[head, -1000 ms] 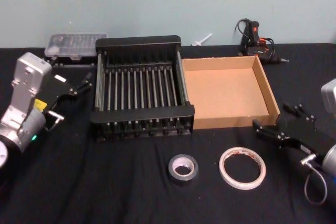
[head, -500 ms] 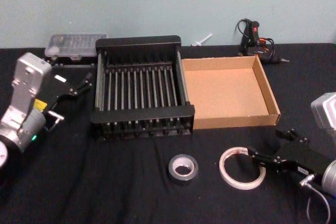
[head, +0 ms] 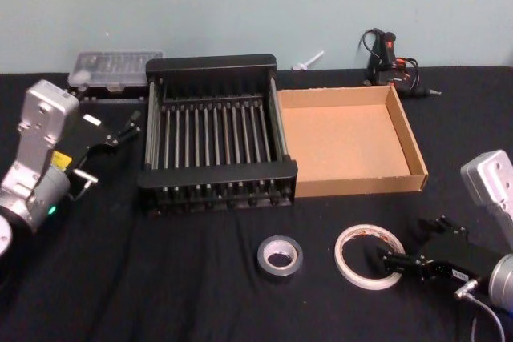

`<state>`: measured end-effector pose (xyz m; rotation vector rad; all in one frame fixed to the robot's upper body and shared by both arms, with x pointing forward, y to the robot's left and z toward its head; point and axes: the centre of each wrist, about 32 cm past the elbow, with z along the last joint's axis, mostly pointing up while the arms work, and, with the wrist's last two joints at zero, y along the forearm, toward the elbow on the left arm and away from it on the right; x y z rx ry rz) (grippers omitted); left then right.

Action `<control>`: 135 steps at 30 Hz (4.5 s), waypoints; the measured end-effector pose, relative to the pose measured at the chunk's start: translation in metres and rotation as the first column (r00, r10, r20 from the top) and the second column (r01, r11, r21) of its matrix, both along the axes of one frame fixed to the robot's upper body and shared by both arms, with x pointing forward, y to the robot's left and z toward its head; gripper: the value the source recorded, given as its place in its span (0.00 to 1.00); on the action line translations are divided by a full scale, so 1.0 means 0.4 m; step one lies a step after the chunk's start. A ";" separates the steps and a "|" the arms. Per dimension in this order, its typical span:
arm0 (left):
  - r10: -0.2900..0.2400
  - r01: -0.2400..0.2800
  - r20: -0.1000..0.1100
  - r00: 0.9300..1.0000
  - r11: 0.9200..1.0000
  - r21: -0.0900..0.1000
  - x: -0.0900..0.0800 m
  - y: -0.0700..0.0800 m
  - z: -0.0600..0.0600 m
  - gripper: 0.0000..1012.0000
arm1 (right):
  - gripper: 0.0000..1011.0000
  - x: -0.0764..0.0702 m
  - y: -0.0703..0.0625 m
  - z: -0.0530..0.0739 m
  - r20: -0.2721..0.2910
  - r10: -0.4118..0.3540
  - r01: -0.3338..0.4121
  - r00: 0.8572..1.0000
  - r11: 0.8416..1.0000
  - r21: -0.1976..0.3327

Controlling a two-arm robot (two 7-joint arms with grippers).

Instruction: Pick up the white tape and place it into the black box , Pick up the silver tape and place it into the brown box.

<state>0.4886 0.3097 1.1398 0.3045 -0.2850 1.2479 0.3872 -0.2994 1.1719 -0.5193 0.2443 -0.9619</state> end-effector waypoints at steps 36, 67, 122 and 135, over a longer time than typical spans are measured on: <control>0.000 0.000 0.000 1.000 1.000 0.000 0.000 0.000 0.000 0.99 | 0.99 0.012 0.011 -0.030 -0.032 -0.021 0.019 0.999 0.998 -0.054; 0.000 0.000 0.000 1.000 1.000 0.000 0.000 0.000 0.000 0.99 | 0.88 0.012 0.011 -0.030 -0.033 -0.020 0.018 0.999 0.999 -0.052; 0.000 0.000 0.000 1.000 1.000 0.000 0.000 0.000 0.000 0.99 | 0.08 0.014 0.006 -0.004 0.014 0.009 -0.009 1.000 1.000 -0.004; 0.000 0.000 0.000 1.000 1.000 0.000 0.000 0.000 0.000 0.99 | 0.08 0.051 -0.001 0.065 0.145 0.030 -0.032 0.989 0.999 0.010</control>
